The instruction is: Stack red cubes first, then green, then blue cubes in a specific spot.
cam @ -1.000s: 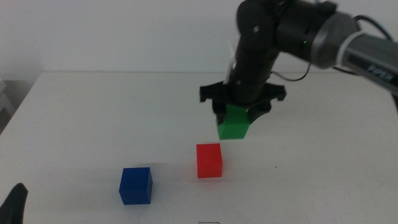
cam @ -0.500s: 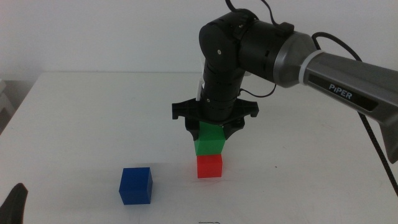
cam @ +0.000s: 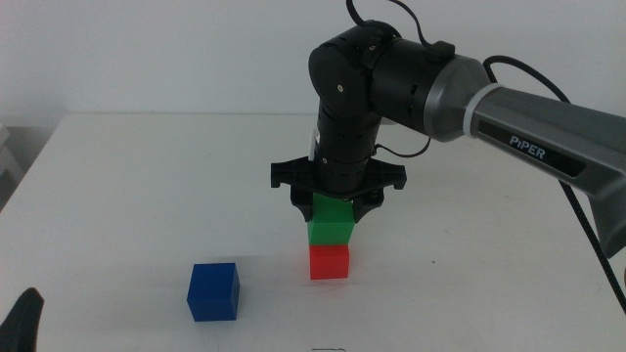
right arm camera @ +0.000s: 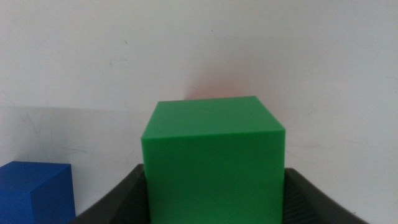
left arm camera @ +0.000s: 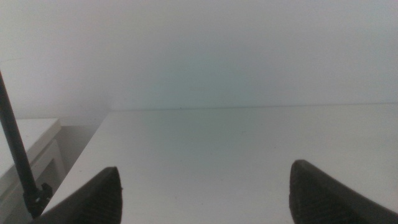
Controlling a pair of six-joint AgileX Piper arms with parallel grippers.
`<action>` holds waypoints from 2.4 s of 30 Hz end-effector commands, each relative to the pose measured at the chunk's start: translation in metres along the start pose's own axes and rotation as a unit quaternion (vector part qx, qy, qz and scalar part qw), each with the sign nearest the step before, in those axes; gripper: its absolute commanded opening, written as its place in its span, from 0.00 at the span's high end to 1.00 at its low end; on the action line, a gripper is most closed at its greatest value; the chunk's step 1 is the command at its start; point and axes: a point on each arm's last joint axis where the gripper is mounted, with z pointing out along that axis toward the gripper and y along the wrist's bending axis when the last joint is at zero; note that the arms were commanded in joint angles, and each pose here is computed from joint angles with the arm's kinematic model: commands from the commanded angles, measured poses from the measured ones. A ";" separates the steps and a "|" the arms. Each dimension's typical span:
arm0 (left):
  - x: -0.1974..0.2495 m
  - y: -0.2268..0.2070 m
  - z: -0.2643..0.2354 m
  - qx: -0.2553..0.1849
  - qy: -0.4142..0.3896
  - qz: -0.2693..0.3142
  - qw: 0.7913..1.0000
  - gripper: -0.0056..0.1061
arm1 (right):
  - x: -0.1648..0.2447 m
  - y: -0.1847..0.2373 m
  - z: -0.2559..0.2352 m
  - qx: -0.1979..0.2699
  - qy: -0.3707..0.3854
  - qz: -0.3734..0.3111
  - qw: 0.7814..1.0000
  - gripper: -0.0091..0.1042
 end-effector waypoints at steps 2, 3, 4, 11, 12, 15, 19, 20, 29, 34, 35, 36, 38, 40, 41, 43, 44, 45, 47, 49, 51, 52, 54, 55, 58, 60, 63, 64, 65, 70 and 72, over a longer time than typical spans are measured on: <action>-0.010 0.000 -0.002 0.000 -0.056 -0.006 0.998 0.15 | 0.001 -0.005 -0.037 0.001 -0.018 0.001 1.000 0.93; -0.010 0.000 -0.002 0.000 -0.056 -0.006 0.998 0.15 | 0.001 -0.005 -0.037 0.001 -0.018 0.001 1.000 0.93; -0.010 0.000 -0.002 0.000 -0.056 -0.006 0.998 0.15 | 0.001 -0.005 -0.037 0.001 -0.018 0.001 1.000 0.93; -0.010 0.000 -0.002 0.000 -0.056 -0.006 0.998 0.15 | 0.005 -0.008 -0.027 0.015 -0.006 -0.001 1.000 0.93; -0.010 0.000 -0.002 0.000 -0.056 -0.006 0.998 0.15 | 0.005 -0.008 -0.027 0.015 -0.007 -0.001 1.000 0.93; -0.010 0.000 -0.002 0.000 -0.056 -0.006 0.998 0.15 | 0.005 -0.008 -0.027 0.014 -0.006 -0.005 1.000 0.93; -0.010 0.000 -0.002 0.000 -0.056 -0.006 0.998 0.15 | 0.006 -0.006 -0.027 0.007 -0.005 -0.021 1.000 0.93; -0.010 0.000 -0.002 0.000 -0.056 -0.006 0.998 0.15 | 0.006 -0.006 -0.028 0.007 -0.005 -0.021 1.000 0.93; -0.010 0.000 -0.002 0.000 -0.056 -0.006 0.998 0.15 | 0.007 -0.002 -0.028 0.000 -0.014 -0.031 0.999 0.92; -0.010 0.000 -0.002 0.000 -0.056 -0.006 0.998 0.15 | 0.007 -0.001 -0.028 -0.002 -0.014 -0.035 0.999 0.83; -0.010 0.000 -0.002 0.000 -0.056 -0.006 0.998 0.15 | 0.006 -0.001 -0.028 -0.004 -0.016 -0.035 0.999 0.50; -0.010 0.000 -0.002 0.000 -0.056 -0.006 0.998 0.15 | 0.006 -0.001 -0.028 -0.004 -0.017 -0.035 0.999 0.41; -0.010 0.000 -0.002 0.000 -0.056 -0.006 0.998 0.15 | 0.006 -0.001 -0.028 -0.005 -0.018 -0.034 0.999 0.35; -0.010 0.000 -0.002 0.000 -0.056 -0.006 0.998 0.15 | 0.005 0.000 -0.028 -0.008 -0.021 -0.034 0.999 0.30; -0.010 0.000 -0.002 0.000 -0.056 -0.006 0.998 0.15 | 0.005 0.000 -0.028 -0.010 -0.023 -0.034 0.999 0.29; -0.010 0.000 -0.002 0.000 -0.056 -0.006 0.998 0.15 | 0.004 0.000 -0.028 -0.011 -0.025 -0.034 0.999 0.27; -0.010 0.000 -0.002 0.000 -0.056 -0.006 0.998 0.15 | 0.005 -0.004 -0.050 -0.022 -0.048 -0.035 0.998 0.27; -0.010 0.000 -0.002 0.000 -0.056 -0.006 0.998 0.15 | 0.006 -0.006 -0.062 -0.026 -0.060 -0.038 0.997 0.27; -0.010 0.000 -0.002 0.000 -0.056 -0.006 0.998 0.15 | 0.009 -0.014 -0.091 -0.030 -0.089 -0.063 0.994 0.27; -0.010 0.000 -0.002 0.000 -0.056 -0.006 0.998 0.15 | 0.014 -0.024 -0.119 -0.028 -0.113 -0.091 0.989 0.27; -0.010 0.000 -0.002 0.000 -0.056 -0.006 0.998 0.15 | 0.024 -0.040 -0.151 -0.023 -0.150 -0.124 0.981 0.27; -0.010 0.000 -0.002 0.000 -0.056 -0.006 0.998 0.15 | 0.030 -0.047 -0.163 -0.021 -0.167 -0.136 0.976 0.27; -0.010 0.000 -0.002 0.000 -0.056 -0.006 0.998 0.15 | 0.046 -0.068 -0.190 -0.023 -0.216 -0.153 0.964 0.27; -0.010 0.000 -0.002 0.000 -0.056 -0.006 0.998 0.15 | 0.055 -0.079 -0.204 -0.029 -0.244 -0.155 0.957 0.27; -0.010 0.000 -0.002 0.000 -0.056 -0.006 0.998 0.15 | 0.080 -0.110 -0.229 -0.061 -0.319 -0.162 0.932 0.27; -0.010 0.000 -0.002 0.000 -0.056 -0.006 0.998 0.15 | 0.100 -0.133 -0.239 -0.078 -0.364 -0.171 0.912 0.27; -0.010 0.000 -0.002 0.000 -0.056 -0.006 0.998 0.15 | 0.131 -0.160 -0.240 -0.094 -0.414 -0.192 0.885 0.27; -0.010 0.000 -0.002 0.000 -0.056 -0.006 0.998 0.15 | 0.140 -0.167 -0.240 -0.100 -0.429 -0.198 0.876 0.27; -0.010 0.000 -0.002 0.000 -0.056 -0.006 0.998 0.15 | 0.150 -0.174 -0.239 -0.106 -0.446 -0.206 0.865 0.27; -0.010 0.000 -0.002 0.000 -0.056 -0.006 0.998 0.15 | 0.190 -0.197 -0.229 -0.114 -0.507 -0.242 0.820 0.27; -0.010 0.000 -0.002 0.000 -0.056 -0.006 0.998 0.15 | 0.198 -0.200 -0.225 -0.118 -0.518 -0.253 0.808 0.27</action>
